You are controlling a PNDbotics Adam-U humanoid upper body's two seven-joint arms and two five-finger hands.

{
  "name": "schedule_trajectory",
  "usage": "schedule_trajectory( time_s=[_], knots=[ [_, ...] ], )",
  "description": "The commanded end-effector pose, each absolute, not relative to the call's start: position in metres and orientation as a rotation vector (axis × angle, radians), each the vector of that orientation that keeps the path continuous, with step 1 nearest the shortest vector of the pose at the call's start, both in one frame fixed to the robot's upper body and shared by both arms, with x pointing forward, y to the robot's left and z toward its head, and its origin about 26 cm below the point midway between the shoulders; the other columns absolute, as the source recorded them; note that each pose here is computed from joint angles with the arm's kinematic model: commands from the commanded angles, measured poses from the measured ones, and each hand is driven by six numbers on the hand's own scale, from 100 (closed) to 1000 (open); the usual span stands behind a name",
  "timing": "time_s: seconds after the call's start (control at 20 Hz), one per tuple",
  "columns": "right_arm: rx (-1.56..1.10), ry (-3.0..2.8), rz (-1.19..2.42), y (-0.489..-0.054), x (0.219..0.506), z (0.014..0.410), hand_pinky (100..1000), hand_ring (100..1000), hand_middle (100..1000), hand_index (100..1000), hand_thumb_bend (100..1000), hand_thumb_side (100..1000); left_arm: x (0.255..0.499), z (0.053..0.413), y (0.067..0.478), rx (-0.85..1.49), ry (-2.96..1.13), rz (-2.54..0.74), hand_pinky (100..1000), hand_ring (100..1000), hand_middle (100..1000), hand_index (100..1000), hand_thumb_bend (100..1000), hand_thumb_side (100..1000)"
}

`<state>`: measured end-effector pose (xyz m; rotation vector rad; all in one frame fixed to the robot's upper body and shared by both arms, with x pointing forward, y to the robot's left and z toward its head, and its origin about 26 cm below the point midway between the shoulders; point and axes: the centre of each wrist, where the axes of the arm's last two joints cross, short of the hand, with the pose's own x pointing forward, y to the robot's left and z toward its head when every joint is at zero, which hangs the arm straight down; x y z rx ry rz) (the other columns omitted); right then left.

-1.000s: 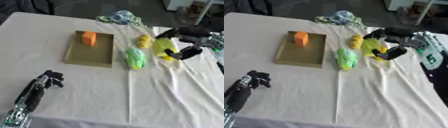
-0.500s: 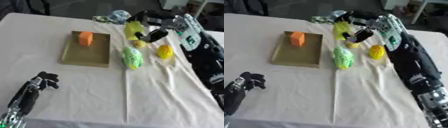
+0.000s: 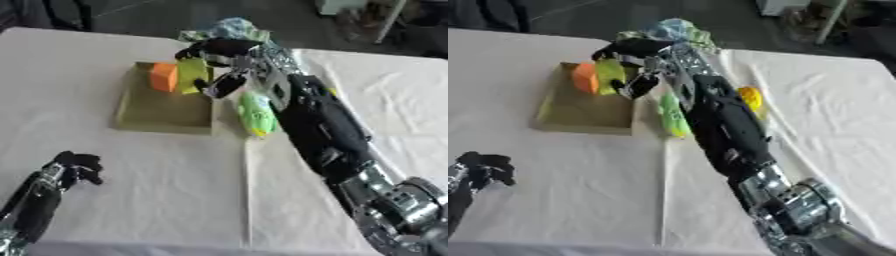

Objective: Pick up objects on the table and place them in the box.

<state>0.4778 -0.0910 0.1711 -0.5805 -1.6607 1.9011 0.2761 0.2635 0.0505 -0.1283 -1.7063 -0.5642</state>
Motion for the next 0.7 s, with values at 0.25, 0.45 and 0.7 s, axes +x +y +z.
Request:
schedule_trajectory(
  time_s=[0.25,0.45,0.7],
  knots=[
    [-0.790,-1.626,1.903,-0.085,0.476,0.162,816,835,896,1000,100,376,0.278,0.058,0.262,-0.139,-1.728,-0.588,795,550,586,725,100,1000],
    [-0.804,-1.606,1.901,-0.088,0.477,0.151,827,856,926,1000,138,617,0.277,0.057,0.263,-0.134,-1.720,-0.586,795,550,586,725,100,1000],
    [-0.806,-1.610,1.905,-0.093,0.478,0.147,834,870,944,1000,158,670,0.277,0.056,0.265,-0.129,-1.714,-0.586,795,549,586,725,100,1000]
  ],
)
